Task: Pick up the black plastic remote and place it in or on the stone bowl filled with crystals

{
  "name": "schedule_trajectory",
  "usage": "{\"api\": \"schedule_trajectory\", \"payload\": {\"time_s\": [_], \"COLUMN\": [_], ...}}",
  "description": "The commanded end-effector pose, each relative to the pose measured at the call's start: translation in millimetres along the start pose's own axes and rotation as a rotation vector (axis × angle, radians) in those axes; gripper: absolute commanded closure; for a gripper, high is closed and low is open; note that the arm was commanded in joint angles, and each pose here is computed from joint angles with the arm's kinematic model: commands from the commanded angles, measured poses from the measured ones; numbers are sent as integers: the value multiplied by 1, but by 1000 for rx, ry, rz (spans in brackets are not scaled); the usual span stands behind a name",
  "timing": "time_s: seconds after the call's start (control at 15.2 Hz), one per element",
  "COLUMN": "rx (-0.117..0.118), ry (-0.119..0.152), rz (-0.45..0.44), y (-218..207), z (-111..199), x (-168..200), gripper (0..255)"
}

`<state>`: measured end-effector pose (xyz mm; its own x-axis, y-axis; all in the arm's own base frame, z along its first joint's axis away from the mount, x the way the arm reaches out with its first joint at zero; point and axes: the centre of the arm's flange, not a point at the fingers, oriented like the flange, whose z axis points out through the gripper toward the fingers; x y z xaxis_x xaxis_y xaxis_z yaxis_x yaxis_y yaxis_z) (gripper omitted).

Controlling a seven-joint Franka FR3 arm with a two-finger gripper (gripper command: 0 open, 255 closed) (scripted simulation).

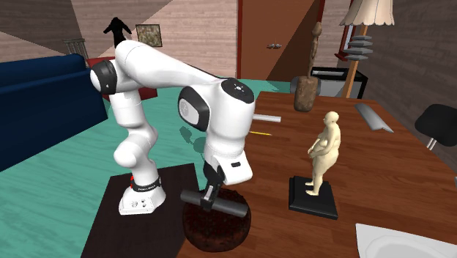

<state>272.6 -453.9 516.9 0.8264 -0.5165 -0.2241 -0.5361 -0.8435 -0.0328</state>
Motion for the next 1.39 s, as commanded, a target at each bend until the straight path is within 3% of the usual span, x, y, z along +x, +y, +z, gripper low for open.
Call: {"api": "schedule_trajectory", "payload": {"time_s": [0.0,0.46,0.53,0.86,1.12,1.32], "rx": [0,0,0,0,0,0], "ry": [0,0,0,0,0,0], "rz": [0,0,0,0,0,0], "y": [0,0,0,0,0,0], "z": [9,9,9,9,-41,-41], "x": [2,2,2,2,2,2], "gripper": [255,255,0,0,0,0]}}
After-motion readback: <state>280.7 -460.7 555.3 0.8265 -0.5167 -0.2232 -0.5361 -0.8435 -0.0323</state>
